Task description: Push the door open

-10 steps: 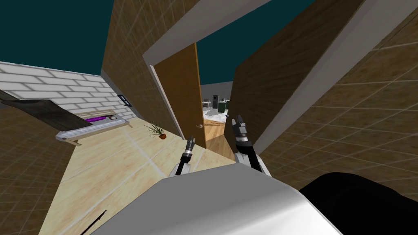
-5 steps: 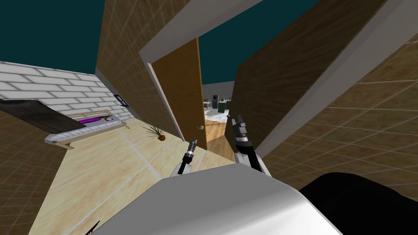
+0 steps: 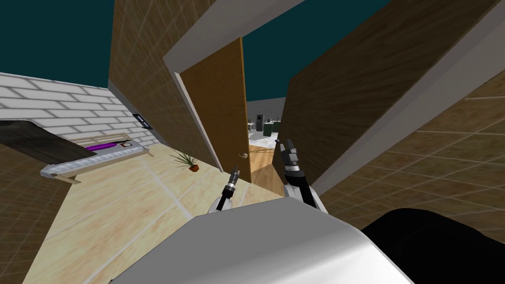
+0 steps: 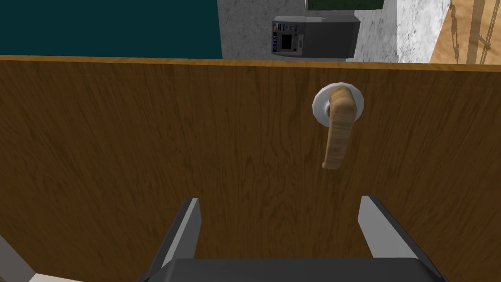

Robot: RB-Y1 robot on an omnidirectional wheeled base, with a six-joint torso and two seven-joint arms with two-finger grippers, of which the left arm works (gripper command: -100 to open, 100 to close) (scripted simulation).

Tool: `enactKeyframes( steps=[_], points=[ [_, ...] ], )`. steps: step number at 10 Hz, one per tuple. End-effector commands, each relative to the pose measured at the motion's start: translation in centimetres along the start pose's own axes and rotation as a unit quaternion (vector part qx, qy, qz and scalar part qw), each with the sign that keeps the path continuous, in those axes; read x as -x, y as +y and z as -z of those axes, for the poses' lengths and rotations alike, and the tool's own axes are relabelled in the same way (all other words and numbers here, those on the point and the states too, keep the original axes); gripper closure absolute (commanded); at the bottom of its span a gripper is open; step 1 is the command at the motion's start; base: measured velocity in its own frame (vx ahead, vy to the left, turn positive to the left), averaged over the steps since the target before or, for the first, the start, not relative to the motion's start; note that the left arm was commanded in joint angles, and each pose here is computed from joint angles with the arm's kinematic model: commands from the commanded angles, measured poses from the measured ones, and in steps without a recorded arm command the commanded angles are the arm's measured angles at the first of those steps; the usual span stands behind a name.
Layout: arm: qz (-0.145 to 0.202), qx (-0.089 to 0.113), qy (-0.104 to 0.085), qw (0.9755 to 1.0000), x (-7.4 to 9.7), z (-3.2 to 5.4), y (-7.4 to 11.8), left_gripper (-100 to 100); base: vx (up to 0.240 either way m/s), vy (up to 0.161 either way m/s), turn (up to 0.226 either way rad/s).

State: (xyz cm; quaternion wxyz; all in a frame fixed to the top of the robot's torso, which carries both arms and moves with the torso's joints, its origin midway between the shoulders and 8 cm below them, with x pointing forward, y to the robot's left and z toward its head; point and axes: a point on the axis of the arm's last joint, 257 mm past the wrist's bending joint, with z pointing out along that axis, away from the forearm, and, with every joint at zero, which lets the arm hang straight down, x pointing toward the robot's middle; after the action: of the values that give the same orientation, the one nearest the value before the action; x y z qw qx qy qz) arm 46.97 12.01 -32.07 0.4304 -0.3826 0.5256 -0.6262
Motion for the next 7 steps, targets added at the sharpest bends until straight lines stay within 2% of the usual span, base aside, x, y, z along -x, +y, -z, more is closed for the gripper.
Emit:
enactKeyframes(
  steps=[1,7],
  points=[
    [0.0,0.007,0.006,1.0,-0.3,0.09,0.7,-100,0.041,0.028,-0.012],
    [-0.003,0.042,0.035,0.9985,-1.9,0.54,4.0,-100,0.094,0.068,-0.027]
  ],
)
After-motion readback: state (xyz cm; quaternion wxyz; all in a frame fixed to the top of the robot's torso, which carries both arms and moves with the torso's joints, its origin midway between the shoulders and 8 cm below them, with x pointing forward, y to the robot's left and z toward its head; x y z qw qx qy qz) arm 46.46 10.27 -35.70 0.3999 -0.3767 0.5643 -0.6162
